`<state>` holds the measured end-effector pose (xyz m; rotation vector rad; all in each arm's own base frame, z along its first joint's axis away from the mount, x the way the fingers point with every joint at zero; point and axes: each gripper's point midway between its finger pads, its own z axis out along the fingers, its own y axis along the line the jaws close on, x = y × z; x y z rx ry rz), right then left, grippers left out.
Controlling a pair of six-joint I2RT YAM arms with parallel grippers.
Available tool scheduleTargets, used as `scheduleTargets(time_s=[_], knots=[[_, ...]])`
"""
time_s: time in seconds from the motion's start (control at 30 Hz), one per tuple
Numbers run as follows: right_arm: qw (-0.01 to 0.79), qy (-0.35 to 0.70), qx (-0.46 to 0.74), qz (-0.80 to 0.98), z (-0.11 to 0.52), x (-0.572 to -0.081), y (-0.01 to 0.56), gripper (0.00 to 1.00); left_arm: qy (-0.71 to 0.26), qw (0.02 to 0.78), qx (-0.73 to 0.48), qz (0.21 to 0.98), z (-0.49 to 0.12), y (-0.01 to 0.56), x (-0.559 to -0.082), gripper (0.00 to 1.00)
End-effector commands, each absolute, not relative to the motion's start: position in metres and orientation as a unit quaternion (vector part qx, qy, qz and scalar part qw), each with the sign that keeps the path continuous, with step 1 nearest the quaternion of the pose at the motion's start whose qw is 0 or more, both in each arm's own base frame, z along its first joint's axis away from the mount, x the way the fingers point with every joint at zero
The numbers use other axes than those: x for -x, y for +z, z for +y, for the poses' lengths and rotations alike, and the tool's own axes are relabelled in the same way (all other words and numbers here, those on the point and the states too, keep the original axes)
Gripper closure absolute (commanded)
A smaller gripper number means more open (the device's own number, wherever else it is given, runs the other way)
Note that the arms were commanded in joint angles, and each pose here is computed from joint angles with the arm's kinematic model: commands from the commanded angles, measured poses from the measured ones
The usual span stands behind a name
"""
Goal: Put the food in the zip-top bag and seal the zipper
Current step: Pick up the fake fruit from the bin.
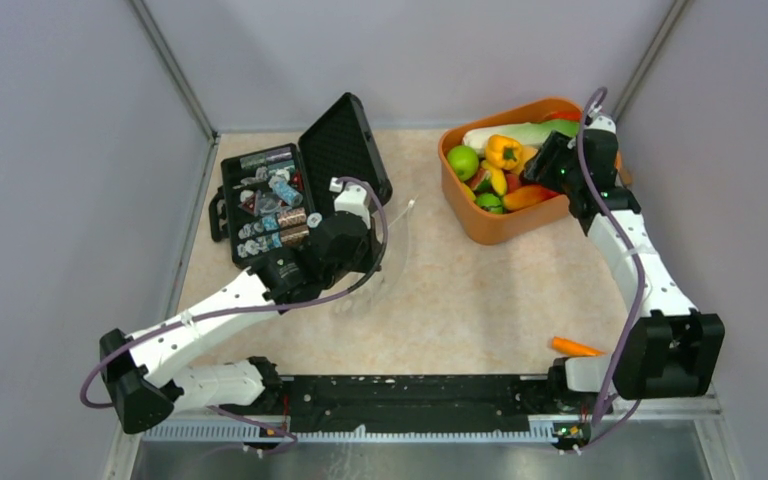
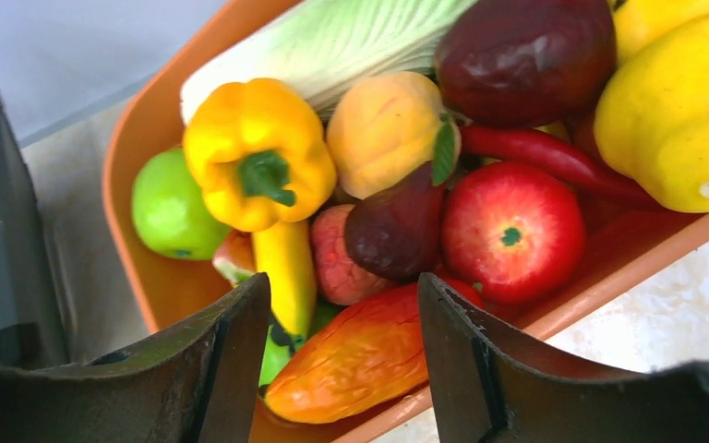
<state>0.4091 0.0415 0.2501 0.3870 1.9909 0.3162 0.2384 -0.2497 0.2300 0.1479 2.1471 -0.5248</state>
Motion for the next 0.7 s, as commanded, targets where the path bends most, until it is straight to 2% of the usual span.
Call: scheduleTargets(time_s=[0.0, 0.43, 0.67], knots=[[0.549, 0.106, -0.156, 0.814, 0.023, -0.424, 0.273, 0.43, -0.234, 0.44, -0.068, 0.864, -0.258, 0.228, -0.235, 1.0], [0.461, 0.1, -0.107, 0.875, 0.027, -0.452, 0.222, 0.42, -0.238, 0.426, -0.068, 0.87, -0.264, 0.215, -0.235, 1.0], [0.444, 0.086, -0.1, 0.886, 0.024, -0.463, 0.207, 0.44, -0.236, 0.416, -0.074, 0.875, -0.268, 0.21, -0.235, 1.0]])
